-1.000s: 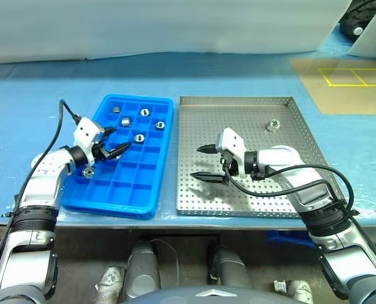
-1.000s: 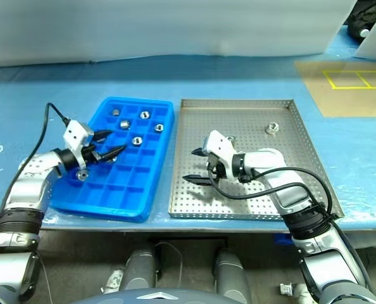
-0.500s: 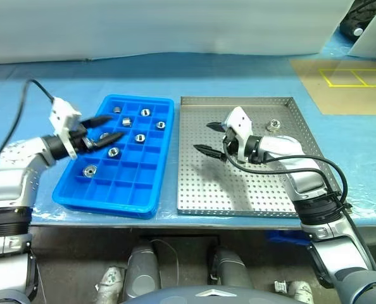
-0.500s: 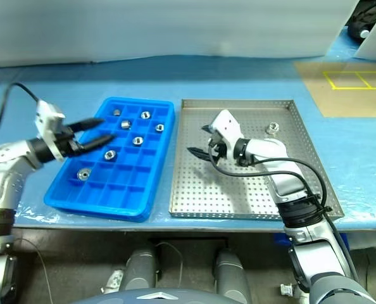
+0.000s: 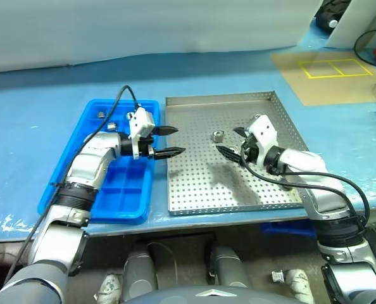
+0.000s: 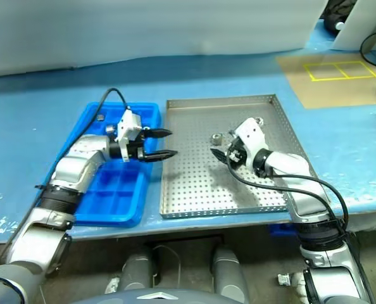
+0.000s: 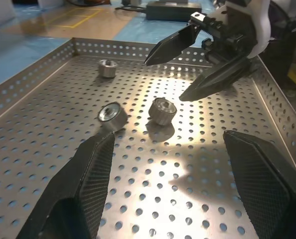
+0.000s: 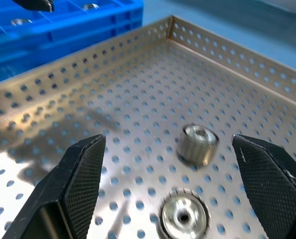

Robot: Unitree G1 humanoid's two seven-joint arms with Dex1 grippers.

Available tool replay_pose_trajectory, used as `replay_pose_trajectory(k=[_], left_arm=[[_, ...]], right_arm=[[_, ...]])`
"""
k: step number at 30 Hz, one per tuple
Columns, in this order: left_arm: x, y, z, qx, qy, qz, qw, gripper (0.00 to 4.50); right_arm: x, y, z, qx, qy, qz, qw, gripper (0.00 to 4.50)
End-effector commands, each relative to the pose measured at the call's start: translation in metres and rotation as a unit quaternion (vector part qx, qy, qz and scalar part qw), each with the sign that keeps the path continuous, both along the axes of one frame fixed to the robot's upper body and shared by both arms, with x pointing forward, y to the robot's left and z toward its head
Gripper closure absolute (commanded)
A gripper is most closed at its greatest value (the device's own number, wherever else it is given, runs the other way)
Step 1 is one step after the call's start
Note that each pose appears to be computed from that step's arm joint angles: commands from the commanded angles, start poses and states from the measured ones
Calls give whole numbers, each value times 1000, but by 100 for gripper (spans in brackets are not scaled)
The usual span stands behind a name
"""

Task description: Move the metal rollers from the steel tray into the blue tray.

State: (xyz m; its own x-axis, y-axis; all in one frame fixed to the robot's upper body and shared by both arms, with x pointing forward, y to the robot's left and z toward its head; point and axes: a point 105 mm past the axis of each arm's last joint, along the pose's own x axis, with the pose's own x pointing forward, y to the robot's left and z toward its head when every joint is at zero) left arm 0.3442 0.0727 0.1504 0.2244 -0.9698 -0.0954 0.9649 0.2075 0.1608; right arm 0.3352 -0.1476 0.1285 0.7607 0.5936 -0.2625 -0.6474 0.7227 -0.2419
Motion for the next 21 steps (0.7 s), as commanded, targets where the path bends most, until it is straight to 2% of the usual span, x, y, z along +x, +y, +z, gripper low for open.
replay_pose_trajectory(k=[1, 12, 21], left_arm=[[1, -6, 12, -1, -32, -21, 999, 83], [2, -7, 9, -1, -40, -13, 999, 83], [1, 2, 8, 2, -46, 4, 999, 83]], right_arm=[[-2, -5, -8, -7, 5, -8, 1000, 34], [13, -10, -40, -16, 34, -38, 999, 34], [21, -14, -47, -19, 33, -47, 998, 34]])
